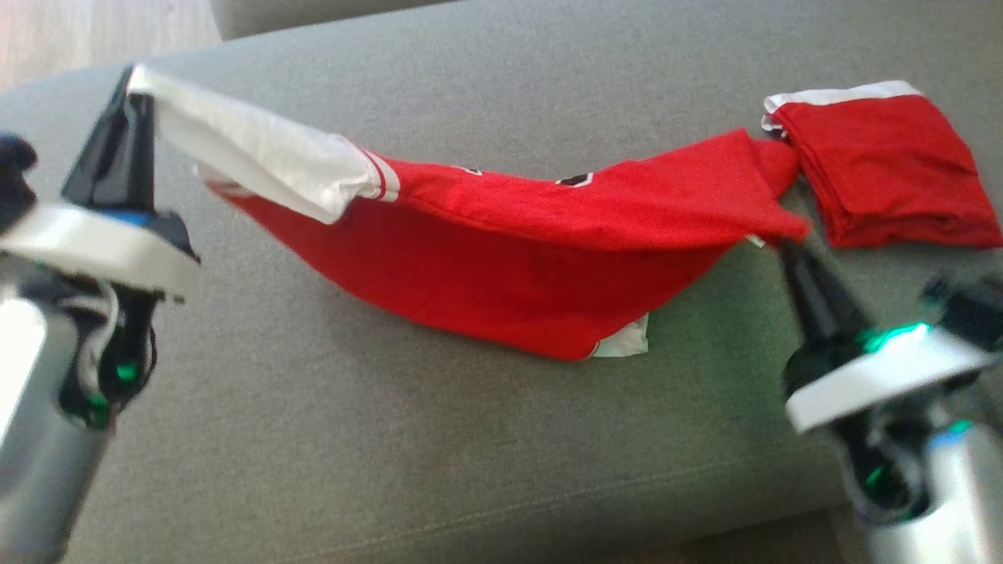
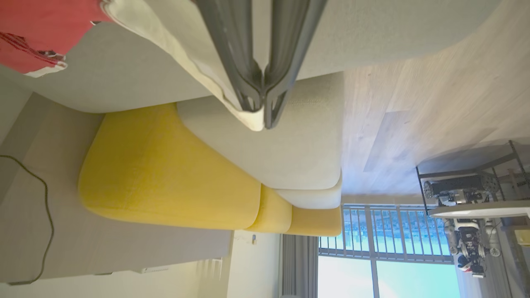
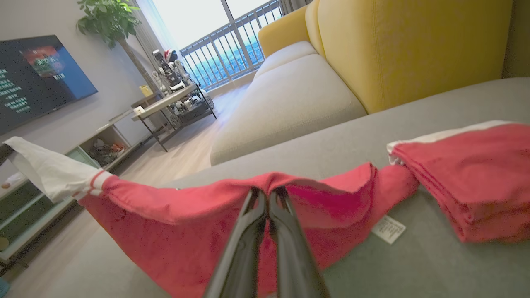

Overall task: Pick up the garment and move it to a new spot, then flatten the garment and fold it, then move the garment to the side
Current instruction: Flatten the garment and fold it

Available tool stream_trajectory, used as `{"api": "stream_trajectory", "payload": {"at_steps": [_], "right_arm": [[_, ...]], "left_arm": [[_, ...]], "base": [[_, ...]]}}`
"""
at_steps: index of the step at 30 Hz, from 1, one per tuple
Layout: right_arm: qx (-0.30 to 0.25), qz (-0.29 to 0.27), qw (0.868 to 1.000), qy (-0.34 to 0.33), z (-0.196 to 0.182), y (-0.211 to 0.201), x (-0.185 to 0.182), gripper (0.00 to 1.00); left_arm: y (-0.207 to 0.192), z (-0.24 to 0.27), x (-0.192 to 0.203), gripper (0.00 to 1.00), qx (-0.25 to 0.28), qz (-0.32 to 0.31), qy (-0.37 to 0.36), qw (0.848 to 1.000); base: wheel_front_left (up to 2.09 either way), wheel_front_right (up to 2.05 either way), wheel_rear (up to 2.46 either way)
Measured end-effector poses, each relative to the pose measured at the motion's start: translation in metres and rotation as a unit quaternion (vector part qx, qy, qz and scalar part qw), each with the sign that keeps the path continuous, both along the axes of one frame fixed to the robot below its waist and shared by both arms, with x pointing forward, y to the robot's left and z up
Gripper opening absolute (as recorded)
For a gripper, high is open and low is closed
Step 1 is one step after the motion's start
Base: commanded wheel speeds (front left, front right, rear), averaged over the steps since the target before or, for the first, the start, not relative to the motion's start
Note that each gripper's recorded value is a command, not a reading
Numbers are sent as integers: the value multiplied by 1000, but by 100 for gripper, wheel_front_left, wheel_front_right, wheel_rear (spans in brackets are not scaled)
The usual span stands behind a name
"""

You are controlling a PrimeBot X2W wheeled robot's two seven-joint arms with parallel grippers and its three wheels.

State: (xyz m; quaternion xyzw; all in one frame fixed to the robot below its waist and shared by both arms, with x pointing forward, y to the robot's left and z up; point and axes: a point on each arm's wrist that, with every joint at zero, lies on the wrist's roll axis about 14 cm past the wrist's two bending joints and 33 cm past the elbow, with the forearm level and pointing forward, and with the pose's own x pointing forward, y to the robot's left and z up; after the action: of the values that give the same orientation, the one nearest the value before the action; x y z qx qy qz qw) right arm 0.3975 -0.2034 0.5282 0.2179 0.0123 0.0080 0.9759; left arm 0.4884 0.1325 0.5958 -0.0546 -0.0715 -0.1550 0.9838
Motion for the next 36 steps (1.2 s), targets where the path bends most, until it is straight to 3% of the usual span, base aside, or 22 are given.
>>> {"api": "stream_trajectory", "payload": {"at_steps": [4,9,14,21,29,36], "right_arm": [[3,8,1000,-16,35,-9,19,0],[6,46,999,-14,84,-6,75,0],[-21,56,998,9,107,-8,134,0],[-61,60,996,-20,128,13,211,0],[-89,22,990,-107,156,11,270,0],[-124,22,980,-155,164,17,304,0]], "left_arm": [[-3,29,8,0,-13,-13,-17,1000],[-6,80,43,0,-30,-20,-44,998],[-5,119,87,0,-62,-19,-57,996],[21,143,152,0,-27,40,-112,993],[40,195,186,0,-5,85,-240,967],[57,254,156,0,-30,70,-370,926]], "base": [[0,0,0],[0,0,0],[0,0,0],[0,0,0],[0,0,0],[0,0,0]]}}
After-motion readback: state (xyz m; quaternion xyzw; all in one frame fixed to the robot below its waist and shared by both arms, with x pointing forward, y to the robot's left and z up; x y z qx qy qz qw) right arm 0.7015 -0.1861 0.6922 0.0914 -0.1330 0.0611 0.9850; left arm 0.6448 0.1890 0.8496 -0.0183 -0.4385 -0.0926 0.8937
